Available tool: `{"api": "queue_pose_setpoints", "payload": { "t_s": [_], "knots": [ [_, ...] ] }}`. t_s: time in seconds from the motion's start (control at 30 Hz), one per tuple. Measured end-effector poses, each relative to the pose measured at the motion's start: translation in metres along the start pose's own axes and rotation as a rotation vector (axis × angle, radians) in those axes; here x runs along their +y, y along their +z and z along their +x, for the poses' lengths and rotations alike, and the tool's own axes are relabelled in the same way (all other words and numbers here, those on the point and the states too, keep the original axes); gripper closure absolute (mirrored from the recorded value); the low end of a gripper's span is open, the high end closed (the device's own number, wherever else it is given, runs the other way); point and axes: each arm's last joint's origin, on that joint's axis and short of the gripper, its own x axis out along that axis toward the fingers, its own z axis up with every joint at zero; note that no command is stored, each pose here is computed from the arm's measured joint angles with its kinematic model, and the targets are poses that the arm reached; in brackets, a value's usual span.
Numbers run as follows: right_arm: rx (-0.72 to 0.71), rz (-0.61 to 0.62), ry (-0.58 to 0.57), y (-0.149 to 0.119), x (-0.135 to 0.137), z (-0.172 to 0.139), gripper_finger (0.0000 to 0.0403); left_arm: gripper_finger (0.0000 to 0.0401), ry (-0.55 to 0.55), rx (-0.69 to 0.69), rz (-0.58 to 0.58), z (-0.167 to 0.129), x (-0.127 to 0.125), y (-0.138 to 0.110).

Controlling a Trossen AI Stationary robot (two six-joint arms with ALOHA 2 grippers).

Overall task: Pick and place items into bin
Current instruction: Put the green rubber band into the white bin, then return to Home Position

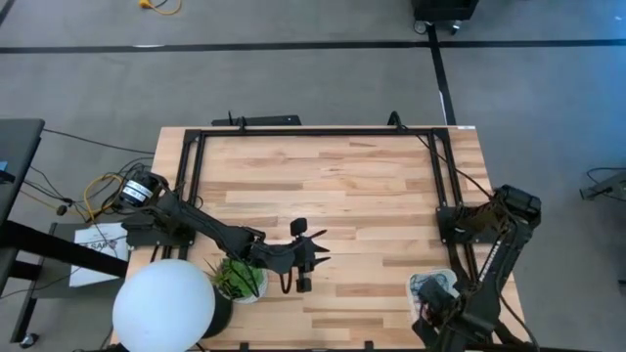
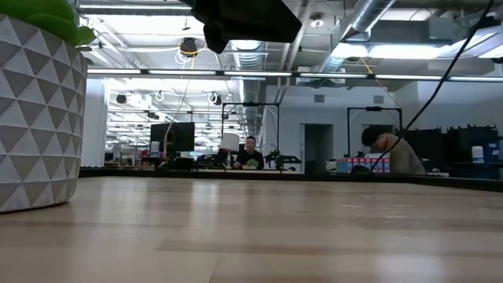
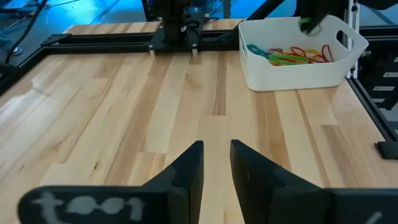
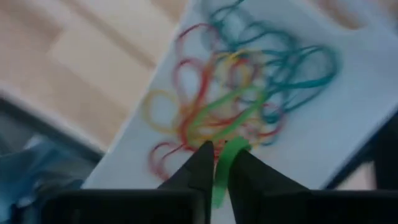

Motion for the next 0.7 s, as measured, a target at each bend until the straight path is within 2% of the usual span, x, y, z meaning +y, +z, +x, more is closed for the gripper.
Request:
{"api": "queue_pose_setpoints", "payload": {
  "t_s": [0.13, 0.3, 0.47, 0.6, 0.7],
  "knots": [
    [-0.014, -0.003, 0.056, -0.001, 0.004, 0.0, 0.0335, 0.033, -0.001, 0.0, 0.0, 0.0, 0.0, 0.0],
    [-0.012, 0.014, 0.061, 0.004, 0.007, 0.0, 0.0299, 0.033, -0.001, 0.0, -0.012, 0.0, 0.0, 0.0],
    [-0.018, -0.036, 0.081, 0.01, 0.011, 0.0, 0.027, 0.033, -0.002, 0.0, -0.016, 0.0, 0.0, 0.0],
    [0.007, -0.047, 0.178, 0.008, 0.021, -0.002, 0.026, 0.033, 0.002, 0.025, 0.021, 0.0, 0.0, -0.003],
    [0.042, -0.054, 0.281, 0.004, 0.03, -0.004, 0.026, 0.033, 0.002, 0.05, -0.008, 0.0, 0.001, -0.005]
  ]
}}
